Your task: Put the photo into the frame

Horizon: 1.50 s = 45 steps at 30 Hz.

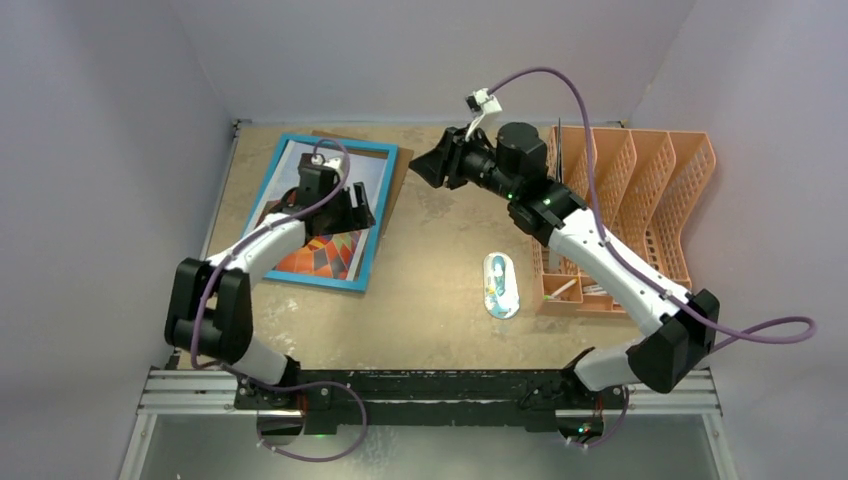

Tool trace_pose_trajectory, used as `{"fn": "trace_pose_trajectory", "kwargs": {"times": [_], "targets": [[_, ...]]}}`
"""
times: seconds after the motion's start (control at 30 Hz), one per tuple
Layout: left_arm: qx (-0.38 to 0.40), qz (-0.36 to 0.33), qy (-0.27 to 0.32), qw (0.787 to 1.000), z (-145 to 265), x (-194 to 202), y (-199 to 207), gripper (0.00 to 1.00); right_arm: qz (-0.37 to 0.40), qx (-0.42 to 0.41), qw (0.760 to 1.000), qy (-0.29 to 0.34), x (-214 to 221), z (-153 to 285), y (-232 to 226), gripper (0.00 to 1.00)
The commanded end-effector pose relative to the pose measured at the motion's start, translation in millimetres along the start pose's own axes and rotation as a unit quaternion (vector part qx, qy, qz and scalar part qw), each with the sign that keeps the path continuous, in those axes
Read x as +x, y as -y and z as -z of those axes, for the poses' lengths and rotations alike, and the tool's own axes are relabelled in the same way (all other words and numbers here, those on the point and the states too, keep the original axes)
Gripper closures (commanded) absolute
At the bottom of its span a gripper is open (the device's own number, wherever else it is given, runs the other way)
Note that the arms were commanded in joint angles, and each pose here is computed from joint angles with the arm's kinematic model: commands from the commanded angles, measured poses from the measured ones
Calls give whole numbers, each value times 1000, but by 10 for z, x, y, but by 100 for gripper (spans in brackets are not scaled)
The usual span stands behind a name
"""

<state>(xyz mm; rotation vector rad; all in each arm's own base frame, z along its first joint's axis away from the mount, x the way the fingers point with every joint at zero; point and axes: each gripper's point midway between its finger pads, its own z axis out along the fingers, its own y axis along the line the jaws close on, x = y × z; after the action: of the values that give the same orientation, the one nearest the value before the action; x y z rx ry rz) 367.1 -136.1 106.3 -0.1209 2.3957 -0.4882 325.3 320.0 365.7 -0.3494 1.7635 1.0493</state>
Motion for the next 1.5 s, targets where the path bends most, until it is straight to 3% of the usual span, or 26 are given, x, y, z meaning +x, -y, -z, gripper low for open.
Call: {"fn": "trace_pose_trajectory", "kwargs": {"times": [0.0,0.17,0.57,0.77,1.0,1.33,1.47], "targets": [[-21,-11,28,999,-275,-192,78,29,-29,63,998,9,45,-24,229,55],[-44,-20,-4,999,-598,-88,75,33,-26,131,991,-3,171,-52,524,51],[-105,-53,-46,992,-892,93,-15,36,8,176,983,-51,309,-150,759,43],[-103,-63,-78,990,-985,301,32,49,7,184,981,-65,365,-155,798,43],[-116,-62,-83,988,-962,302,45,74,-10,194,978,-70,369,-114,802,42],[-87,-94,-47,991,-583,-212,359,100,-59,173,981,-60,318,-147,664,42],[-78,-113,-32,990,-358,-437,479,100,-90,137,985,-62,342,-213,522,42]]}}
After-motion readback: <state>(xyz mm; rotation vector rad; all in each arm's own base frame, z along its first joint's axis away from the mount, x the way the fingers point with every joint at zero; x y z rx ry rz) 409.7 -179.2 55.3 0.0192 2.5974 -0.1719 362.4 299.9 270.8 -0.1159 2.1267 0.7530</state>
